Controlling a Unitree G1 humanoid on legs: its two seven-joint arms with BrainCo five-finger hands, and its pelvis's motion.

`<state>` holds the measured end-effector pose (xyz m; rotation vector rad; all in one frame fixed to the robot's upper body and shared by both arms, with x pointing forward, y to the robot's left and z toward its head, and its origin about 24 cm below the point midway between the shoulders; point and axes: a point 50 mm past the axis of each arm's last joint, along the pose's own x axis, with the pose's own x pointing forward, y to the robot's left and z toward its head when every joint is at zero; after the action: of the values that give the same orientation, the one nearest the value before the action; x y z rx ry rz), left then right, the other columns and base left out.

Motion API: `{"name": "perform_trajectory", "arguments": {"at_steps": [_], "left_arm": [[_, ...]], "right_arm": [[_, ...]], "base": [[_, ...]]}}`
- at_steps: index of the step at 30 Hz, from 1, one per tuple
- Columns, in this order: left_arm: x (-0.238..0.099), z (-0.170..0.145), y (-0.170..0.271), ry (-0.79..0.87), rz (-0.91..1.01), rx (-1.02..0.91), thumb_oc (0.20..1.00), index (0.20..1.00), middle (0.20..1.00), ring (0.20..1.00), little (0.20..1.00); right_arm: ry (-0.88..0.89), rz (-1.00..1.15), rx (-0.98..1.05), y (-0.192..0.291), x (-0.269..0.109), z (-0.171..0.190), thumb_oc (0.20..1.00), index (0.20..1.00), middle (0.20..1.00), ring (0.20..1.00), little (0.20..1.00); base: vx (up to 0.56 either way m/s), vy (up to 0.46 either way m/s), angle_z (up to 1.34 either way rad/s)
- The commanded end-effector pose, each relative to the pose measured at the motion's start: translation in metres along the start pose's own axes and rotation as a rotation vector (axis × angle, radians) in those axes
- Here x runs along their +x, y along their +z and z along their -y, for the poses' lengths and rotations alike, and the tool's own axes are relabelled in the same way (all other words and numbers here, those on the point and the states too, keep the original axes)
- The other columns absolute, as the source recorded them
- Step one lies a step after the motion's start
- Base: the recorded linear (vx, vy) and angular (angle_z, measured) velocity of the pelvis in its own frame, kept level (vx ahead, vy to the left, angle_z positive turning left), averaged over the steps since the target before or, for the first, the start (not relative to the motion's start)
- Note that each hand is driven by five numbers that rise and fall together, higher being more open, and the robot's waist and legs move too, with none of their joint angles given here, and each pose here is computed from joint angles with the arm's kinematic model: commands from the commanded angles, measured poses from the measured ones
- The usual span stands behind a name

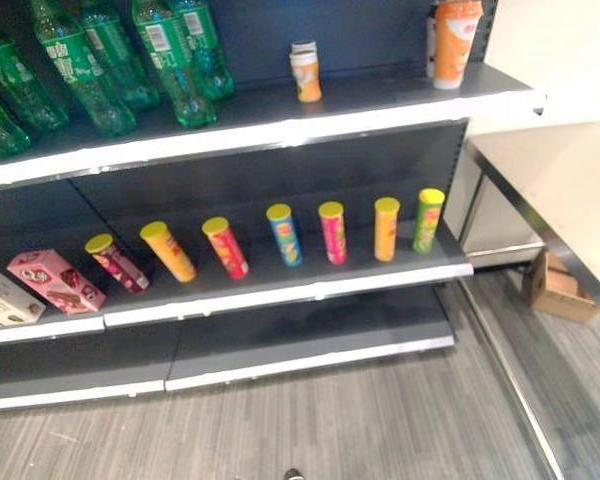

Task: Put the goods on the table back onto the shelves and tidy them up.

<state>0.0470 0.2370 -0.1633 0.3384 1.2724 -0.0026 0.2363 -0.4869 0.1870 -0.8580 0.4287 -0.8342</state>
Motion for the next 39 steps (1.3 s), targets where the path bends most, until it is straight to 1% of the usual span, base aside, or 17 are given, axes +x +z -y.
{"name": "perform_trajectory", "arguments": {"at_steps": [1,7,11,16,18,23,24,25,29,31,33,34,35,36,39], "left_arm": [[0.003,-0.017,0.024,0.032,0.077,0.014,1.000,1.000,1.000,1.000,1.000],[0.002,-0.020,0.021,0.031,0.071,0.024,1.000,1.000,1.000,1.000,1.000],[0.002,-0.024,0.025,0.038,0.092,0.021,1.000,1.000,1.000,1.000,1.000],[0.002,-0.025,0.027,0.039,0.102,0.019,1.000,1.000,1.000,1.000,1.000],[0.001,-0.025,0.030,0.050,0.124,-0.019,1.000,1.000,1.000,1.000,1.000],[0.001,-0.025,0.030,0.050,0.124,-0.019,1.000,1.000,1.000,1.000,1.000],[0.001,-0.018,0.029,0.061,0.123,-0.132,1.000,1.000,1.000,1.000,1.000],[0.001,-0.017,0.027,0.061,0.118,-0.131,1.000,1.000,1.000,1.000,1.000],[0.002,-0.020,0.031,0.064,0.126,-0.116,1.000,1.000,1.000,1.000,1.000],[0.002,-0.018,0.032,0.050,0.125,-0.088,1.000,1.000,1.000,1.000,1.000],[0.002,-0.019,0.032,0.051,0.125,-0.086,1.000,1.000,1.000,1.000,1.000],[0.003,-0.020,0.035,0.054,0.130,-0.054,1.000,1.000,1.000,1.000,1.000],[0.003,-0.023,0.039,0.058,0.144,-0.034,1.000,1.000,1.000,1.000,1.000],[0.003,-0.029,0.050,0.068,0.182,0.000,1.000,1.000,1.000,1.000,1.000],[0.002,-0.033,0.058,0.080,0.211,0.021,1.000,1.000,1.000,1.000,1.000]], "right_arm": [[-0.097,0.057,0.004,0.018,0.002,0.034,1.000,1.000,1.000,1.000,1.000],[-0.107,0.037,0.027,0.014,0.001,0.039,1.000,1.000,1.000,1.000,1.000],[-0.135,0.059,0.029,0.020,0.001,0.050,1.000,1.000,1.000,1.000,1.000],[-0.150,0.076,0.039,0.024,0.001,0.054,1.000,1.000,1.000,1.000,1.000],[-0.193,0.185,0.021,0.050,-0.002,0.063,1.000,1.000,1.000,1.000,1.000],[-0.193,0.185,0.021,0.050,-0.002,0.063,1.000,1.000,1.000,1.000,1.000],[-0.272,0.490,0.038,0.123,-0.021,0.058,1.000,1.000,1.000,1.000,1.000],[-0.263,0.533,0.050,0.129,-0.025,0.054,1.000,1.000,1.000,1.000,1.000],[-0.265,0.592,0.056,0.132,-0.033,0.052,1.000,1.000,1.000,1.000,1.000],[-0.212,0.669,0.075,0.143,-0.042,0.042,1.000,1.000,1.000,1.000,1.000],[-0.212,0.667,0.075,0.142,-0.042,0.042,1.000,1.000,1.000,1.000,1.000],[-0.168,0.676,0.064,0.143,-0.043,0.033,1.000,1.000,1.000,1.000,1.000],[-0.162,0.677,0.054,0.146,-0.043,0.031,1.000,1.000,1.000,1.000,1.000],[-0.143,0.681,0.049,0.152,-0.042,0.027,1.000,1.000,1.000,1.000,1.000],[-0.112,0.712,0.060,0.164,-0.044,0.021,1.000,1.000,1.000,1.000,1.000]], "base": [[0.02,-0.014,0.20],[0.01,-0.009,0.05],[0.01,-0.009,0.01],[0.01,-0.009,0.04],[-0.01,0.004,-0.04],[0.02,-0.024,-0.09],[0.13,-0.129,-0.08],[0.14,-0.129,-0.30],[0.17,0.067,-1.42],[0.21,0.170,-0.17],[0.08,0.108,-0.87],[0.16,0.222,-1.02],[0.20,0.364,-0.79],[0.08,0.226,-0.38],[0.06,0.166,-0.85]]}}
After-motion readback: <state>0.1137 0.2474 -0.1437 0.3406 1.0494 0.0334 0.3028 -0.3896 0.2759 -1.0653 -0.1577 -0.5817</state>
